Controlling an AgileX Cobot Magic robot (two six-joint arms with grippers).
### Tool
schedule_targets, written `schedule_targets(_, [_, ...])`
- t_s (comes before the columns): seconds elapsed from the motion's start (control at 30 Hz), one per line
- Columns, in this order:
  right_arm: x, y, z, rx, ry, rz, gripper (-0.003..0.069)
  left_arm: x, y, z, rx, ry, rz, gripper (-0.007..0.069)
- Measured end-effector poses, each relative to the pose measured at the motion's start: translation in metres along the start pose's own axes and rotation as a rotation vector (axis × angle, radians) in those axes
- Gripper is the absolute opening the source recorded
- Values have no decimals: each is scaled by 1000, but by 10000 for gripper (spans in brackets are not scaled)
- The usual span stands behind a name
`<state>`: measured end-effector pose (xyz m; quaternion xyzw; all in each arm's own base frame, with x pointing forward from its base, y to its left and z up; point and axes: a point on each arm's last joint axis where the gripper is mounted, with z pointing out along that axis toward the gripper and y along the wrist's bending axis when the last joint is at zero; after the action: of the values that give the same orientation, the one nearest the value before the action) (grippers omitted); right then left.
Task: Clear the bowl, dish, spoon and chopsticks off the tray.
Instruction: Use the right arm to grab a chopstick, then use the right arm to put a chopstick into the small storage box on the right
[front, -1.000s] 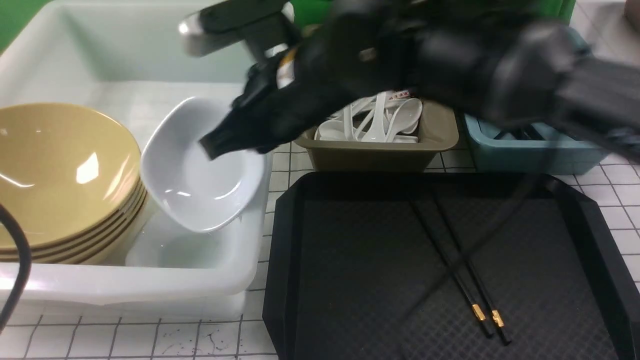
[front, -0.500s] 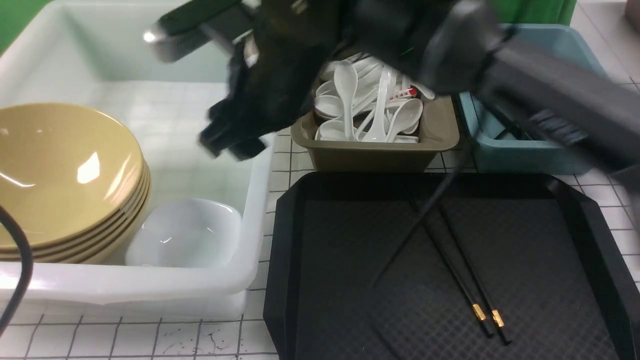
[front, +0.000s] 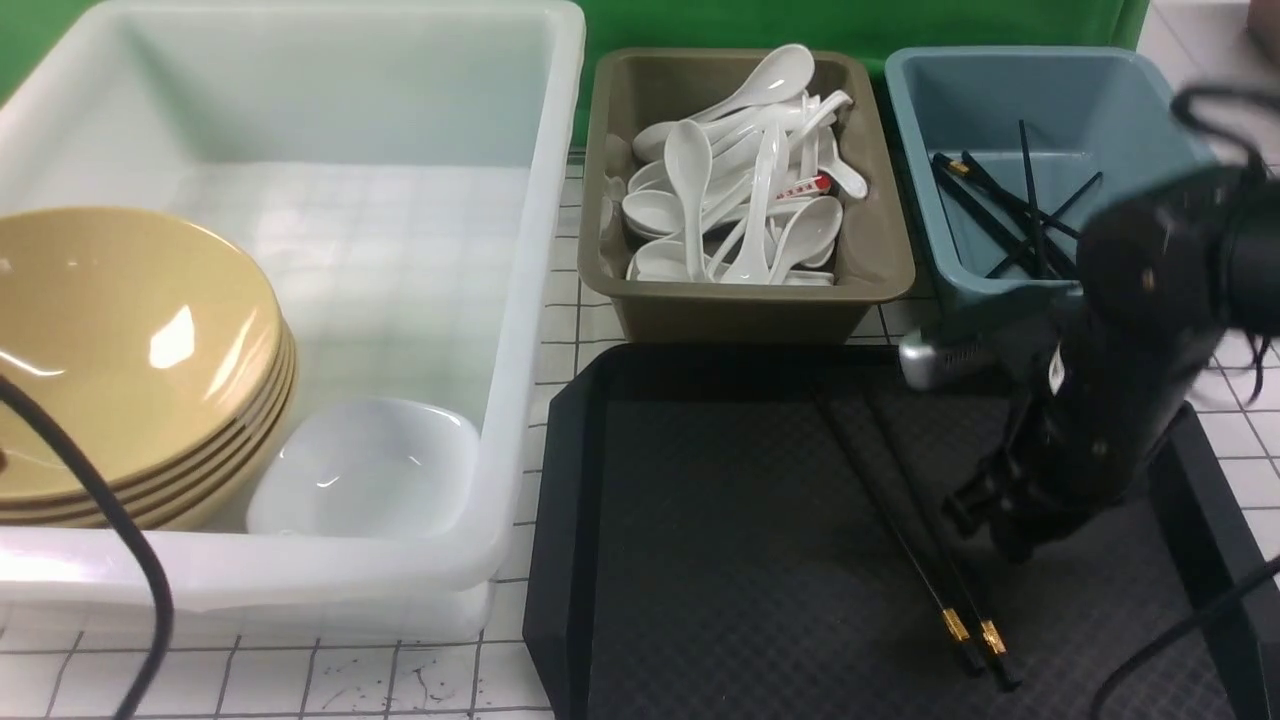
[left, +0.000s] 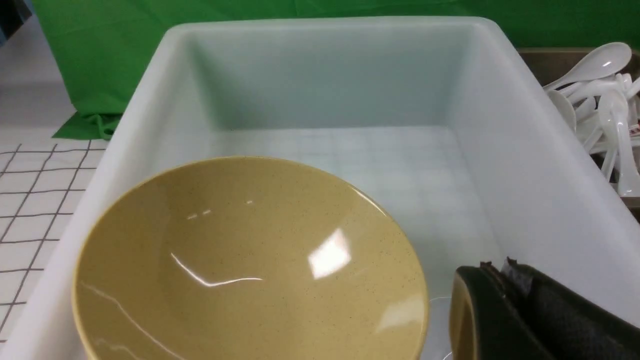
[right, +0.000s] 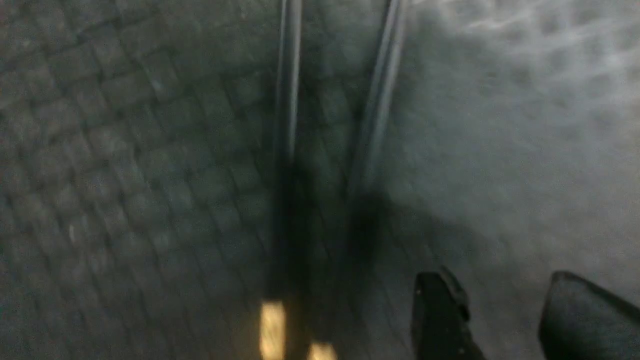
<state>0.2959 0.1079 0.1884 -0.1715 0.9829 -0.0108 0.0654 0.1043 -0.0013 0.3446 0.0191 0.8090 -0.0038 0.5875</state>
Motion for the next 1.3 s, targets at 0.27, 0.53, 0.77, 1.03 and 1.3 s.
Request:
schedule_targets(0.27, [-7,8,7,-44,-66,45,309,11,2,9,-17,-34,6,-12])
schedule_targets(0.53, [-8,29,25,-52,-23,-18,309,7,3,9,-28,-76,19,-12])
schedule_targets(0.77, [-10,31,29,-44,3,-77,127,7,4,9,-40,-84,43,-12])
schedule_targets(1.03, [4,28,-10,-41,-33,-137,78,8,4,10,-46,-94,47,-12])
schedule_targets(1.3, [2,-21,-147,160,-867,-119,78,14,5,15,-55,-115,42,-12])
